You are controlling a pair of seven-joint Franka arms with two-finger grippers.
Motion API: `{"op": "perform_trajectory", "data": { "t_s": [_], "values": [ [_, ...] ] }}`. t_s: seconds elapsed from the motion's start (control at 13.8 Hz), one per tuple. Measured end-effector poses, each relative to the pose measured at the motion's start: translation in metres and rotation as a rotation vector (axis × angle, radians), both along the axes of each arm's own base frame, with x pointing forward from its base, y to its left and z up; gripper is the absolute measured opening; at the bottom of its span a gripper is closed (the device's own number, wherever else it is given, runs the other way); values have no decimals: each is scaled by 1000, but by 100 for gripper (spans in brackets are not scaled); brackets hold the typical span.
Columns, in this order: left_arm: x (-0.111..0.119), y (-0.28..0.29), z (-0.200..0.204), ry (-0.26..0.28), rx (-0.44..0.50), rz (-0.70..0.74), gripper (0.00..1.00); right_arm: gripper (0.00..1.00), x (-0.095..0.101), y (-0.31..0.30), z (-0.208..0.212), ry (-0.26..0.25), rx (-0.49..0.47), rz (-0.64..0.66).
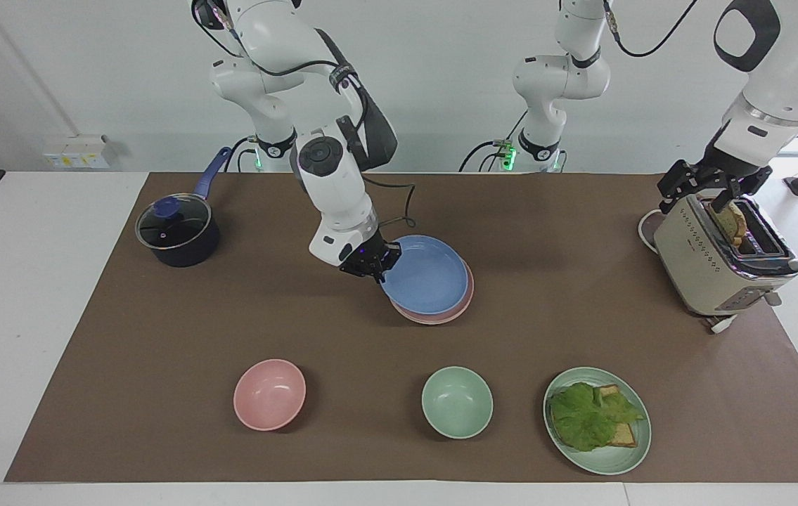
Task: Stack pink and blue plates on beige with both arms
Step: 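Carry the blue plate onto the pink plate and open the right gripper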
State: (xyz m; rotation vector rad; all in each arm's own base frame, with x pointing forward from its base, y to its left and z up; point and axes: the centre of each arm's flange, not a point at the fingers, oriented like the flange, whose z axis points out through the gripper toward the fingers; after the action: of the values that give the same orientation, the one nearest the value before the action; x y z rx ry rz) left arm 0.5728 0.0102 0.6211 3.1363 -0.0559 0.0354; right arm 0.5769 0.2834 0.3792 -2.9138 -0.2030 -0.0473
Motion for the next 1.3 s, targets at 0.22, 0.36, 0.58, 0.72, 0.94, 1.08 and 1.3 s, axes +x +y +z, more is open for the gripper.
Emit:
{"op": "perform_trajectory", "data": {
  "t_s": [0.22, 0.36, 0.58, 0.72, 0.94, 1.08, 1.3],
  "values": [
    [0, 0, 0, 0, 0, 0, 100, 5, -3, 8, -22, 9, -6, 8],
    [0, 0, 0, 0, 0, 0, 100, 5, -6, 14, -30, 20, -11, 21],
    [0, 0, 0, 0, 0, 0, 100, 5, -10, 15, -37, 19, -13, 26],
    [0, 0, 0, 0, 0, 0, 100, 5, -11, 15, -41, 18, -14, 26],
    [0, 0, 0, 0, 0, 0, 100, 5, -12, 16, -44, 18, -15, 30],
    [0, 0, 0, 0, 0, 0, 100, 6, -12, 16, -44, 17, -15, 31],
    [0, 0, 0, 0, 0, 0, 100, 35, -11, 16, -43, 12, -13, 33]
  ]
}}
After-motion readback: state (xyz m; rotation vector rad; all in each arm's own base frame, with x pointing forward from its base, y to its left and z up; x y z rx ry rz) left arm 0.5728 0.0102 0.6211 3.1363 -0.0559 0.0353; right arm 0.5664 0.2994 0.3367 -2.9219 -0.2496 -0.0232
